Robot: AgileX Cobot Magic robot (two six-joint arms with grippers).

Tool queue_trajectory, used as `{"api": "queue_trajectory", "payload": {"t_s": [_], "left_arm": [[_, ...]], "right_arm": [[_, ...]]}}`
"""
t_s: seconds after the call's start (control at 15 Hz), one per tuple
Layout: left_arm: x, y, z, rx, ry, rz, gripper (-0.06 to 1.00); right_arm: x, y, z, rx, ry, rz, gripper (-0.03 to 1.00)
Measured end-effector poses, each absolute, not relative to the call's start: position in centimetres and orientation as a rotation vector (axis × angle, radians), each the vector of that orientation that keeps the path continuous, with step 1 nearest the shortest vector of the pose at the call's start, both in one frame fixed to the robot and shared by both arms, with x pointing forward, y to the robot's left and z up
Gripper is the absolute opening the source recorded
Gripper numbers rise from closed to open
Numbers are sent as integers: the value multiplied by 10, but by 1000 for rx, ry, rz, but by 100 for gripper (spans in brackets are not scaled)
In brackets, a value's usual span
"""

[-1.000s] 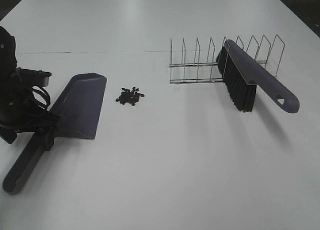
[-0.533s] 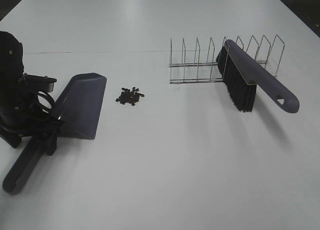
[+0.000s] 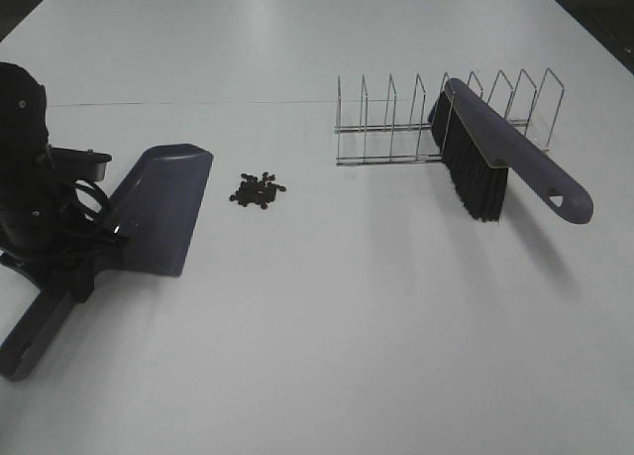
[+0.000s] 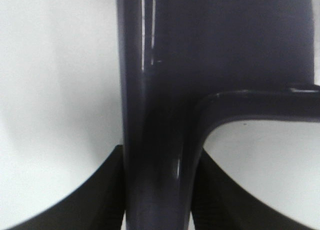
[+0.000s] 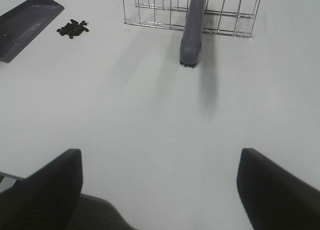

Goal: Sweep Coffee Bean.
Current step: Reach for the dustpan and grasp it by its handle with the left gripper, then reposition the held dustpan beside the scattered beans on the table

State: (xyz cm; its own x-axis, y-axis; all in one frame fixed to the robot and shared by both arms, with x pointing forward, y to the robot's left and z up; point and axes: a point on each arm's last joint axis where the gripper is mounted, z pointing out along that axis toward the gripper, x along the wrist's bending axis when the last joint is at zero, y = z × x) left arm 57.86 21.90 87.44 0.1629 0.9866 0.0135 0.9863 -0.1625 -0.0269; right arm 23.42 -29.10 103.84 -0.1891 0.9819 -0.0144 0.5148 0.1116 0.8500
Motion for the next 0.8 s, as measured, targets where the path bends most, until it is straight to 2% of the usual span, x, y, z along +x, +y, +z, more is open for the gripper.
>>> {"api": "queue_trajectory", "payload": {"t_s": [0.8], "left_arm": [[578,218,874,-2351,-2049,25,31]], "right_arm": [[234,-291,1038,1459,1781,978,77]]}}
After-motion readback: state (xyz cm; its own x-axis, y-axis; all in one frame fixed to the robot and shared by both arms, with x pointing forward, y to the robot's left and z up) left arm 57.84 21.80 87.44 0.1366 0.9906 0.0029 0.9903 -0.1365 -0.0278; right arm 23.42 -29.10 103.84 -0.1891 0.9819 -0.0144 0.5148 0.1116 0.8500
